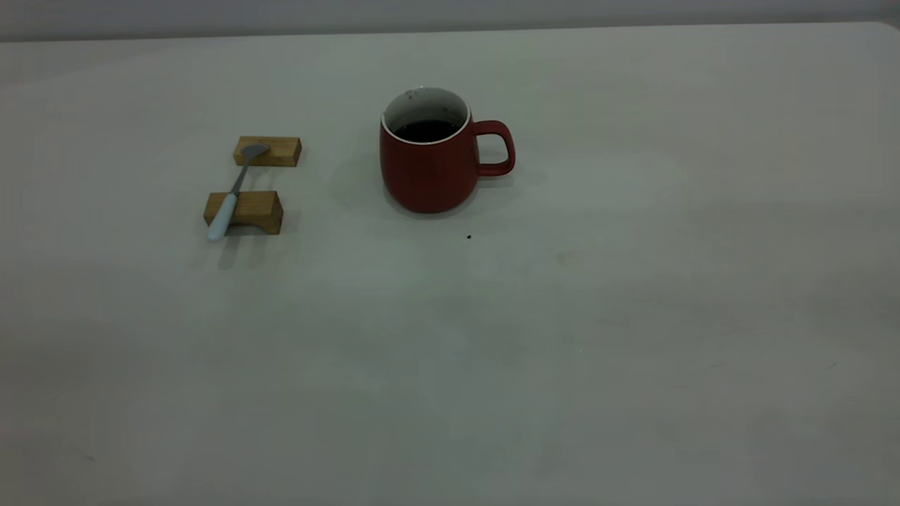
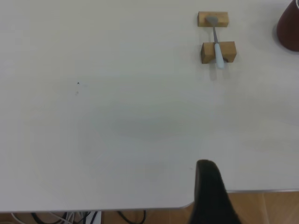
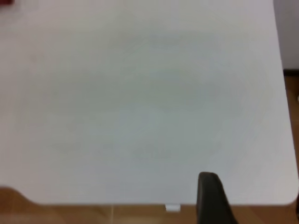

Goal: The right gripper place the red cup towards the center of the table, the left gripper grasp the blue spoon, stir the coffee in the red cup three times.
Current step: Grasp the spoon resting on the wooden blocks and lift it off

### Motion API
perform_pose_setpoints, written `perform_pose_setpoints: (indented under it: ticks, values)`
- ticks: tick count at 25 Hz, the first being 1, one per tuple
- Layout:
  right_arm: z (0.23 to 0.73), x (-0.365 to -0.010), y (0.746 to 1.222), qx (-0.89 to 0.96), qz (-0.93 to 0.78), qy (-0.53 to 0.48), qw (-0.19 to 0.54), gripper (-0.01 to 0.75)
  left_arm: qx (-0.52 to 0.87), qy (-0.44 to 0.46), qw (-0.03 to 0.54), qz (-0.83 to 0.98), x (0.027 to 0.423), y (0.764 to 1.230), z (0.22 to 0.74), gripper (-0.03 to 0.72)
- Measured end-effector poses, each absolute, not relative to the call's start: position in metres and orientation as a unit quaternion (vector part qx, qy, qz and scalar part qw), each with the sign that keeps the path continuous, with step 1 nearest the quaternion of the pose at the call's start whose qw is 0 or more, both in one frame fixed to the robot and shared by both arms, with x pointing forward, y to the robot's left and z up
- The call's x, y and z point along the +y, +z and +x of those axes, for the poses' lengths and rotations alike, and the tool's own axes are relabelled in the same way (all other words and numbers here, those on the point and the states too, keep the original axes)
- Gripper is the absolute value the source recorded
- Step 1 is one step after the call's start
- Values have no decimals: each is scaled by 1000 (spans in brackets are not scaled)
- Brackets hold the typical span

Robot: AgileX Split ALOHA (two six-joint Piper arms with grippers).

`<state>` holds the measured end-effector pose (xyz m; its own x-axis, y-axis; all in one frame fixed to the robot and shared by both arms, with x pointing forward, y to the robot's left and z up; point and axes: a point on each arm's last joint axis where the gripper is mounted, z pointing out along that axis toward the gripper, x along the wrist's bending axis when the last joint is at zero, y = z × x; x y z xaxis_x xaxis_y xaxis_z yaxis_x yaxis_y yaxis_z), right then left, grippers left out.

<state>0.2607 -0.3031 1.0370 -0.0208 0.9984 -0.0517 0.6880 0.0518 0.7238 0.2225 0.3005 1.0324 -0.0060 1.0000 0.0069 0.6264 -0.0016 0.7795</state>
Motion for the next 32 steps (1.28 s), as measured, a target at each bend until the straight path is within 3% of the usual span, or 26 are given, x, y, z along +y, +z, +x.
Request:
perform_pose_setpoints:
  ticks: [6, 32]
  values:
    - [238, -305, 1039, 635, 615, 319, 343, 460, 639, 309, 303, 637, 300, 1032, 222, 521]
    - [237, -303, 1038, 634, 614, 325, 339, 460, 639, 309, 303, 637, 300, 1032, 222, 519]
